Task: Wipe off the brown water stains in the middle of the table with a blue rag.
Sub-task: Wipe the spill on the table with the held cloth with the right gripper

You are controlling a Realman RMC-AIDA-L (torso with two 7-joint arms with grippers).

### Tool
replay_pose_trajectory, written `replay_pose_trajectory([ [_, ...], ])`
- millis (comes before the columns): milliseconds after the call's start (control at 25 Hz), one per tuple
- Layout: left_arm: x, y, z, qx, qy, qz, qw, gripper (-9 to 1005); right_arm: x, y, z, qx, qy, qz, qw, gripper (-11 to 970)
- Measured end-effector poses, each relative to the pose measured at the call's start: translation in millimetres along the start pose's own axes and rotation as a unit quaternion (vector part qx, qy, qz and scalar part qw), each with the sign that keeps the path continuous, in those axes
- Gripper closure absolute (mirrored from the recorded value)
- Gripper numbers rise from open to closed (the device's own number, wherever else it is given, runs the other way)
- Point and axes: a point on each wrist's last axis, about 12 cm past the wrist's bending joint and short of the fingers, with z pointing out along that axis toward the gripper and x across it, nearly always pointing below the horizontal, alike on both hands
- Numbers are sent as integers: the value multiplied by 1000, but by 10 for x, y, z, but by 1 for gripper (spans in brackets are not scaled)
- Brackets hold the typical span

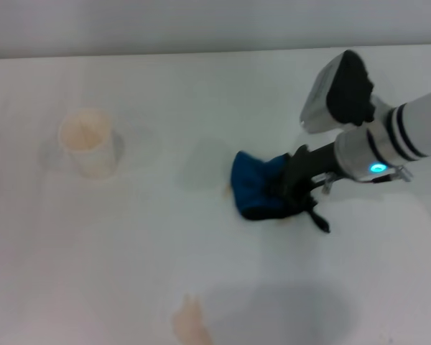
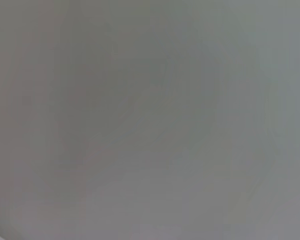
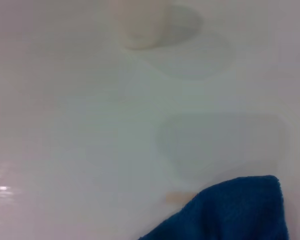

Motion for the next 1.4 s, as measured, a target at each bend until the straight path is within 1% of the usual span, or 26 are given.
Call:
replay_pose_trajectory([
  [400,-5,2,1,-1,-2,0,1000,109,123,-310,-198,65,-12,50,997,891],
  [520,-6,4,0,-1,-2,-1,1000,109,136,-367,-244,74,-21,67,995,891],
  [640,-6,3,0,-1,-2,-1,1000,109,97,-360,-244,69,-28,71,995,891],
  [760,-11,0,0,0,-4,-1,1000,109,-5,-297,-184,50,-28,60,997,891],
  [960,-11,-5,-1,2,-5,-1,1000,108,-185,-105,7,-4,-15,34,999,891],
  [1120,-9,-8,-1,2,-5,-2,1000,108,-257,41,109,-33,-5,12,999,891],
  [1240,-10,-7,-2,2,-6,-2,1000,109,-302,165,132,-68,0,-6,998,891],
  [1400,-11,-7,-2,2,-6,-2,1000,109,-322,299,92,-124,9,-31,992,890],
])
